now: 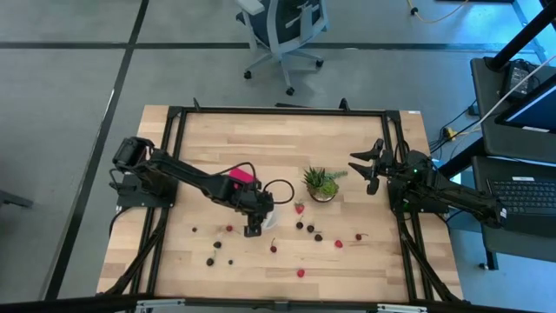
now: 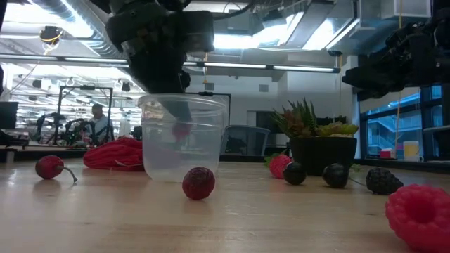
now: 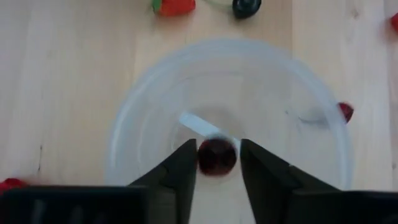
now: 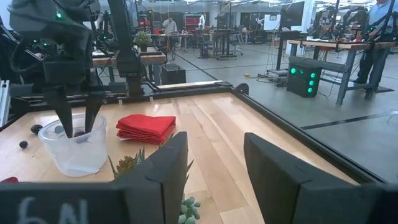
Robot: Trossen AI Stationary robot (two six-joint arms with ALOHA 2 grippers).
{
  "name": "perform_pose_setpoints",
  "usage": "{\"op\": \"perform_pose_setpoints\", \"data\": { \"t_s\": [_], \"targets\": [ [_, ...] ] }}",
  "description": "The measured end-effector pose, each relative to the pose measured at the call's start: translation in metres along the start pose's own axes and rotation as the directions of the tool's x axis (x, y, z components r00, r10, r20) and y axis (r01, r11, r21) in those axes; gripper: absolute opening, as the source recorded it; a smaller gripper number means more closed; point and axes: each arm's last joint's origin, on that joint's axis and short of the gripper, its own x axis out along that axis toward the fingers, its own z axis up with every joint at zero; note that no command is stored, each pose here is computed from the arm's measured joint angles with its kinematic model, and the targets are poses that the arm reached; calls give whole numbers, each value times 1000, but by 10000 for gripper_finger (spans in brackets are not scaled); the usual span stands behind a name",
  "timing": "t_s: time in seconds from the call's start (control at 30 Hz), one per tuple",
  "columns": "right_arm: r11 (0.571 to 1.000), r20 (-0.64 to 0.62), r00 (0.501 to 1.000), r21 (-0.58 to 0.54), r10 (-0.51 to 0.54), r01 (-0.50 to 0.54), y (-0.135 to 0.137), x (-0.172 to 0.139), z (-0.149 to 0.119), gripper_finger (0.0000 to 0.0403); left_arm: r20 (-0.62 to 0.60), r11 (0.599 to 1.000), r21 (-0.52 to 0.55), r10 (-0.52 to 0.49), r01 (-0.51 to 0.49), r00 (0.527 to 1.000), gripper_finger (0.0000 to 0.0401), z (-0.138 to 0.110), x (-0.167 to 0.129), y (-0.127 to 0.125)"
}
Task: Pick and placing Produce into tupperware
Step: Put the red cherry into the container
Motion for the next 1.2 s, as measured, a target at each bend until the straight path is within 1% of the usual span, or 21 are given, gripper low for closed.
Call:
{"op": "perform_pose_setpoints", "data": {
  "t_s": [0.13, 0.27, 0.4, 0.53, 0.6, 0.7, 0.83, 0.97, 1.13, 1.2],
  "targets": [
    [1000, 0, 1000, 0, 0, 0, 0, 0, 0, 161, 43, 1000, -3, -12, 12, 999, 165, 3, -17, 0],
    [1000, 0, 1000, -1, 0, 0, 0, 0, 0, 161, 126, 999, -4, -46, 47, 991, 177, 7, -52, 1],
    [1000, 0, 1000, 0, 0, 0, 0, 0, 0, 161, 111, 997, -14, -75, 77, 991, 177, -3, -84, -3],
    [1000, 0, 1000, -2, 0, 0, 0, 0, 0, 161, 89, 993, -40, -105, 109, 991, 178, -14, -101, -13],
    [1000, 0, 1000, -3, 0, 0, 0, 0, 0, 161, 58, 992, -40, -116, 119, 992, 178, -21, -103, -22],
    [1000, 0, 1000, -1, 0, 0, 0, 0, 0, 161, 7, 992, -8, -124, 124, 992, 178, -30, -104, -33],
    [1000, 0, 1000, -1, 0, 0, 0, 0, 0, 161, -40, 997, -57, -59, 57, 997, 178, -45, -93, -37],
    [1000, 0, 1000, 1, 0, 0, 0, 0, 0, 161, -105, 994, -110, -29, 18, 994, 178, -66, -77, -36],
    [1000, 0, 1000, 25, 0, 0, 0, 0, 0, 161, -102, 988, -152, -26, 10, 994, 178, -84, -57, -30],
    [1000, 0, 1000, 26, 0, 0, 0, 0, 0, 161, -74, 988, -155, -42, 30, 996, 178, -89, -49, -30]
  ]
}}
